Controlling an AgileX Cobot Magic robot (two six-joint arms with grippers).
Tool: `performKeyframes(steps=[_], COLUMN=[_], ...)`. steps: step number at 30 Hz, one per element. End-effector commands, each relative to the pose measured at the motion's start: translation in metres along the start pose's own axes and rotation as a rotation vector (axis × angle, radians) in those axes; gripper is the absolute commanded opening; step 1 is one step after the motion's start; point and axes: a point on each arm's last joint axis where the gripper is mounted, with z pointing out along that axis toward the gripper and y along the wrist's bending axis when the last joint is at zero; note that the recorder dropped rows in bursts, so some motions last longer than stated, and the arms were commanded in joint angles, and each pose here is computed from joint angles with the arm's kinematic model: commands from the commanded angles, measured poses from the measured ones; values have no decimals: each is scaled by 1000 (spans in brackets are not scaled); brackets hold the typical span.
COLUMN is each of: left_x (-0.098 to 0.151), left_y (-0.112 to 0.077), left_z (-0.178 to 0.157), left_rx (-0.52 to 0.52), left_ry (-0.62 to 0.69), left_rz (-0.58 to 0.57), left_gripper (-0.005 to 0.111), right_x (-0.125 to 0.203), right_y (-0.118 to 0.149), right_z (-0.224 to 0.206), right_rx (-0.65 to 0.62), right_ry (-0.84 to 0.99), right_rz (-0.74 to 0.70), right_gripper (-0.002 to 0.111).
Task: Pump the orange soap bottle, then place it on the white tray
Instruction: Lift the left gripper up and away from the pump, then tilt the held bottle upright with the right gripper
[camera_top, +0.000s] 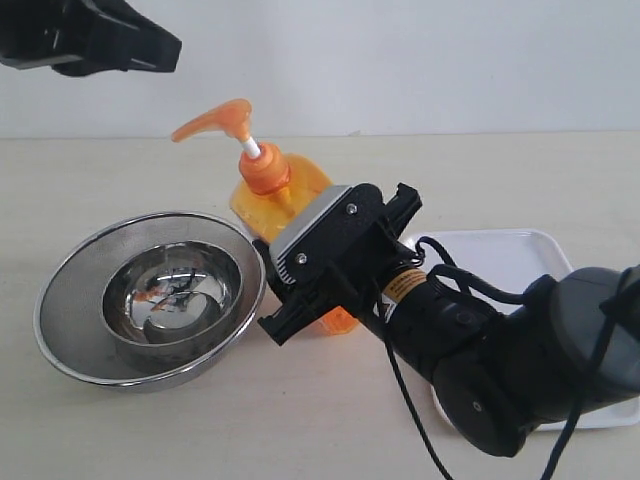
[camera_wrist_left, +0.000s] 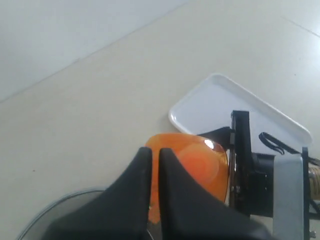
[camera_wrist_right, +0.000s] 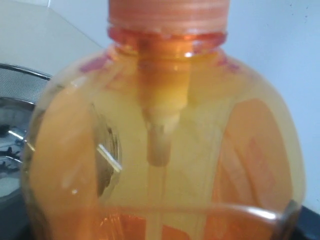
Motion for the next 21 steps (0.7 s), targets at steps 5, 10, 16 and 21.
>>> performKeyframes(steps=[5,10,16,21], left_x=[-7,34,90,137], left_y=[-11,-20,-29,-32], left_z=[-57,-85,-101,-105], left_rx=[-111,-184,-214,-241], left_ry=[-298,-473,-580,-654], left_rz=[-94,-197,-329,-452], left_gripper=[5,5,5,5], right_x=[-5,-4,-3,-4], right_y=[-3,-4,-6,-10], right_z=[0,0,0,0], right_rx=[30,35,65,102], right_ry=[-19,-17,-5,-16], right_rz=[70,99,117,191], right_gripper=[0,0,0,0])
